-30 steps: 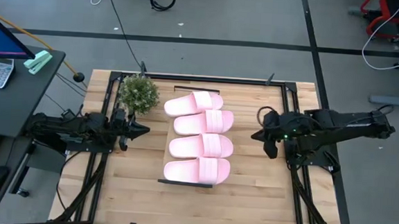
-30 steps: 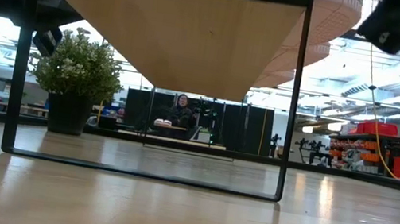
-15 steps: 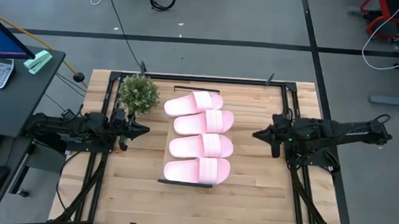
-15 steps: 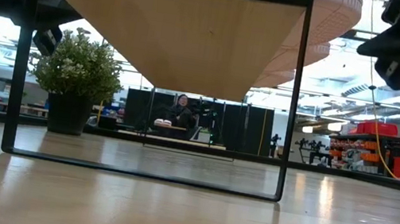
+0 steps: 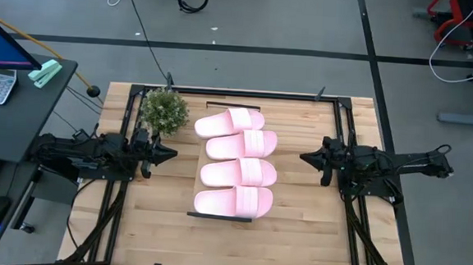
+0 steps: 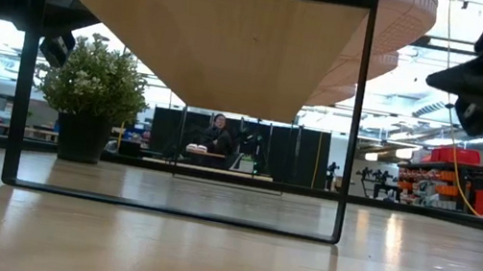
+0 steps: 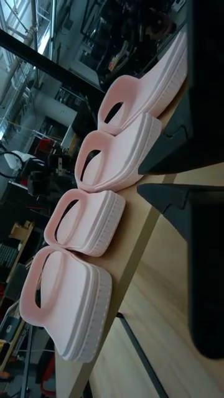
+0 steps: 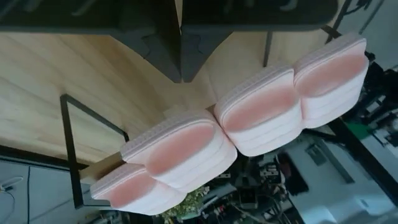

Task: Pick and place slides into the shelf
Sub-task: Return to Home Position

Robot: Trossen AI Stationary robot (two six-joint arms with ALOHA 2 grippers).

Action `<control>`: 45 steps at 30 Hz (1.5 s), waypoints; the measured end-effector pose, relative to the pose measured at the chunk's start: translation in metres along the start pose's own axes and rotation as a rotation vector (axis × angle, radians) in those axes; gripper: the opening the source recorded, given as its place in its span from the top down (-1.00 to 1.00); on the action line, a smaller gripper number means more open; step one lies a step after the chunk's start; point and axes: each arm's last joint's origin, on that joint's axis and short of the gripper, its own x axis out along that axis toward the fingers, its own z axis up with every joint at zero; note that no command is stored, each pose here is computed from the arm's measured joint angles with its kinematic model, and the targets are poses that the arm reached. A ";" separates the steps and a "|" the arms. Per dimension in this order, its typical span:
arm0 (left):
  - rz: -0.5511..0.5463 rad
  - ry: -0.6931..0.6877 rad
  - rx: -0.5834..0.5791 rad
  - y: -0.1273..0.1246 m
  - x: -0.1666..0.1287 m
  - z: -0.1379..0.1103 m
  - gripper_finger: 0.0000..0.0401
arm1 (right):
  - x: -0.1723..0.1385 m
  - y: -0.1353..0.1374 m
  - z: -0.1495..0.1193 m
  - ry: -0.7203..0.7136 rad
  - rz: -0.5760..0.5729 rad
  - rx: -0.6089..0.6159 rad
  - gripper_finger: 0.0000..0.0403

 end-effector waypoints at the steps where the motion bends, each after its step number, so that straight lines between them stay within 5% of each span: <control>1: 0.000 0.000 0.000 0.000 0.000 0.000 0.80 | 0.001 -0.002 -0.004 -0.009 0.005 0.003 1.00; 9: -0.001 -0.001 0.000 0.000 0.000 0.000 0.83 | 0.006 -0.009 -0.022 -0.047 0.045 0.018 1.00; 32: 0.000 -0.001 0.000 0.000 0.000 0.000 0.82 | 0.008 -0.018 -0.015 -0.030 0.117 -0.025 1.00; 45: 0.000 0.000 0.000 0.000 0.000 0.000 0.85 | 0.007 -0.013 -0.013 -0.138 0.179 -0.026 1.00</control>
